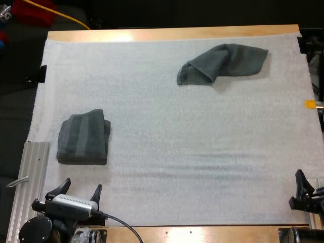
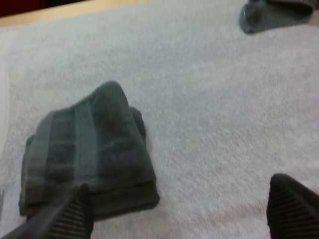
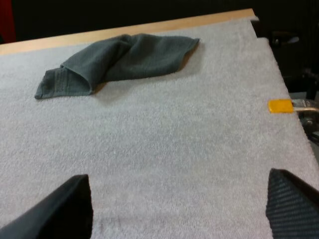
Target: Pick towel from pile, fold and stack
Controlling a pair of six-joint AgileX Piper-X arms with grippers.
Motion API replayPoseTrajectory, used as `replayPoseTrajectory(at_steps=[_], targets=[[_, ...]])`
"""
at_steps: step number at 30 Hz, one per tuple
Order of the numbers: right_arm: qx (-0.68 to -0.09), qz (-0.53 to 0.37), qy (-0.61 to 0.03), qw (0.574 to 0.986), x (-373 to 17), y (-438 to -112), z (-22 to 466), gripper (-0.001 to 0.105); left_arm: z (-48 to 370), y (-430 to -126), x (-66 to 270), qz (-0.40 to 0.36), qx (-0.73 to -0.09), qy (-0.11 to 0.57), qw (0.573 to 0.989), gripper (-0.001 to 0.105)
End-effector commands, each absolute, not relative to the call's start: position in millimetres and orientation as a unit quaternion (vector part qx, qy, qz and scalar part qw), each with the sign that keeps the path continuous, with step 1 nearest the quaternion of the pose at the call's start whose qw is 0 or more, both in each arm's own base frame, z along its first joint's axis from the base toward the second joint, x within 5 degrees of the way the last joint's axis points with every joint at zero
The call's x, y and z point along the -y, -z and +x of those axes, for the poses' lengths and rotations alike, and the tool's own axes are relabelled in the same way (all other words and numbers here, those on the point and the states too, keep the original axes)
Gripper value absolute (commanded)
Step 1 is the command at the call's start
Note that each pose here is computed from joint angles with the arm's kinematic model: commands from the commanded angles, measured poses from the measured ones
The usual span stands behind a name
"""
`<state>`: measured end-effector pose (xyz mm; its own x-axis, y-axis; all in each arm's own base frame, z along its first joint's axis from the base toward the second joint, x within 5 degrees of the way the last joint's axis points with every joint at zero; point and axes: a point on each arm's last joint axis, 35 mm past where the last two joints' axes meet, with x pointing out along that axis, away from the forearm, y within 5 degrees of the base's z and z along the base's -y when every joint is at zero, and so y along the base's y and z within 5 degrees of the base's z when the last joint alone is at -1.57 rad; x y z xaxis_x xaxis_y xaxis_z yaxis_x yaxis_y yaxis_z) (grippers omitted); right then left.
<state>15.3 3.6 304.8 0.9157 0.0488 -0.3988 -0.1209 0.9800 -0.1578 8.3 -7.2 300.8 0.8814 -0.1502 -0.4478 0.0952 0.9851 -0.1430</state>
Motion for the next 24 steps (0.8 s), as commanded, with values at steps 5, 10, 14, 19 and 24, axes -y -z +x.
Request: replayPoseTrajectory(at_steps=[5, 10, 14, 19, 24], targets=[[-0.221, -0.091, -0.049, 0.970, -2.0, -282.8, 31.0, 0.070, 23.5, -293.6, 6.1, -0.056, -0.220, 0.068, 0.972, 0.069], [-0.257, -0.084, -0.053, 0.961, -1.0, -257.8, 39.8, 0.070, 27.7, -291.7, 5.8, -0.054, -0.210, 0.068, 0.974, 0.069], [-0.277, -0.074, -0.053, 0.956, -0.6, -245.3, 42.8, 0.070, 27.7, -291.7, 5.8, -0.054, -0.210, 0.068, 0.974, 0.069], [-0.278, -0.074, -0.052, 0.956, -0.6, -245.4, 42.8, 0.070, 27.7, -291.7, 5.8, -0.054, -0.210, 0.068, 0.974, 0.069], [-0.277, -0.075, -0.054, 0.956, -0.7, -245.4, 42.7, 0.070, 27.7, -291.7, 5.9, -0.053, -0.210, 0.070, 0.974, 0.069]])
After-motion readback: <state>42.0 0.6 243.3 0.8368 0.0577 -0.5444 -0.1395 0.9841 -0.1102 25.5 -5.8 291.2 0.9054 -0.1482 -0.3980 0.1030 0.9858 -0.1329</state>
